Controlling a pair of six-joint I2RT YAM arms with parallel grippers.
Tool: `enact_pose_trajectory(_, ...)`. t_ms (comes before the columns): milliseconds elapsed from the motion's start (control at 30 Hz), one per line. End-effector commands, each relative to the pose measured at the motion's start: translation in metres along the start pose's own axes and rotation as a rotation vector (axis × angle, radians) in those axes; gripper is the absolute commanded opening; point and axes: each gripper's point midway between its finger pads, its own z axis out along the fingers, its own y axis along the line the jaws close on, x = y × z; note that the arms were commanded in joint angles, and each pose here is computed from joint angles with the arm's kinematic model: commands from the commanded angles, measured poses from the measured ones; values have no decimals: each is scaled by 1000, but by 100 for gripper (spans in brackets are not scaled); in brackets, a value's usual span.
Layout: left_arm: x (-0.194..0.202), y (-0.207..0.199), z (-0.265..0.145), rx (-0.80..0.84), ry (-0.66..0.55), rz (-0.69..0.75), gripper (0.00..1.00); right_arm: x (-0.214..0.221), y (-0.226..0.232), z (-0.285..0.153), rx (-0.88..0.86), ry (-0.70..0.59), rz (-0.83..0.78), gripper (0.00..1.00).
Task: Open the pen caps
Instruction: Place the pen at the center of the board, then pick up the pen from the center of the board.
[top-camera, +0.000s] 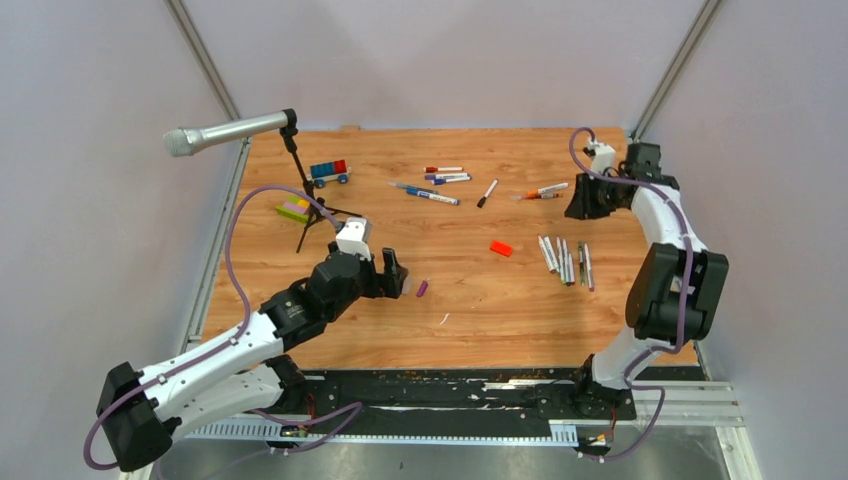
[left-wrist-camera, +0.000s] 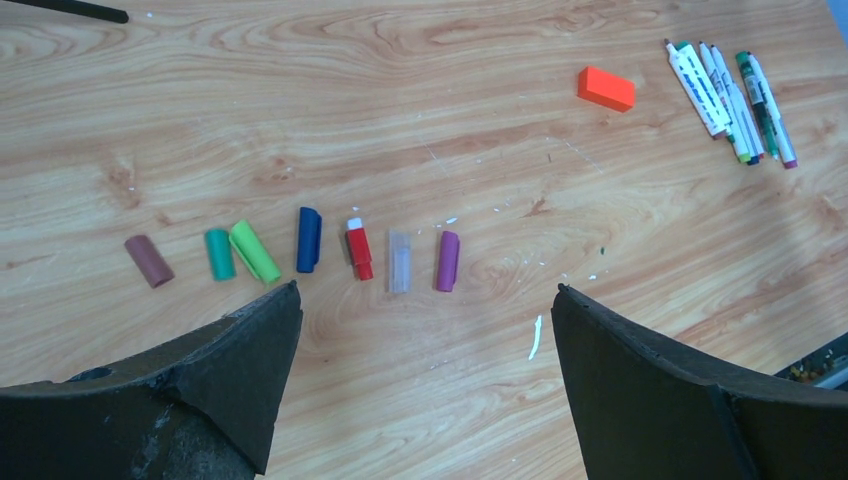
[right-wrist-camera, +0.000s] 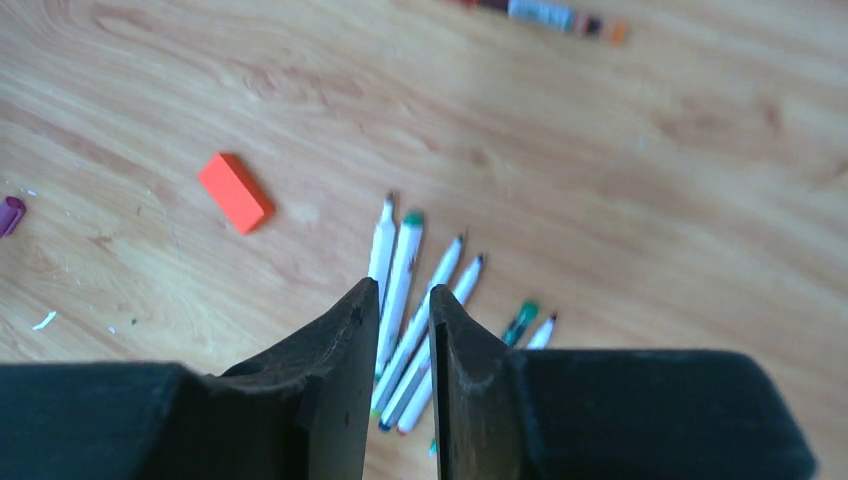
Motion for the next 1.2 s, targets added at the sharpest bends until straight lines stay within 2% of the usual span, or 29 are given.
enact_pose_trajectory(0, -7, 4, -1, -18, -33, -25, 100, -31, 10, 17, -21, 60, -104, 27)
enact_pose_trajectory(233, -6, 8, -3, -38, -29, -18, 100, -85, -10, 55, 48, 49, -26, 32)
enact_pose_trajectory(333, -6, 10, -3, -48, -29, -14, 100, -95, -26, 72, 121, 54, 35, 34)
enact_pose_trajectory(533, -4, 14, 1, -70, -28, -6, 100, -99, -52, 100, 269, 33, 260, 39)
enact_pose_trajectory(667, -5, 13, 4, -77, -21, 2, 100, -99, -69, 113, 391, 28, 349, 42)
enact_pose_trajectory(1167, 0, 9, 18, -85, 18, 22, 100, -93, -82, 145, 534, 20, 481, 45)
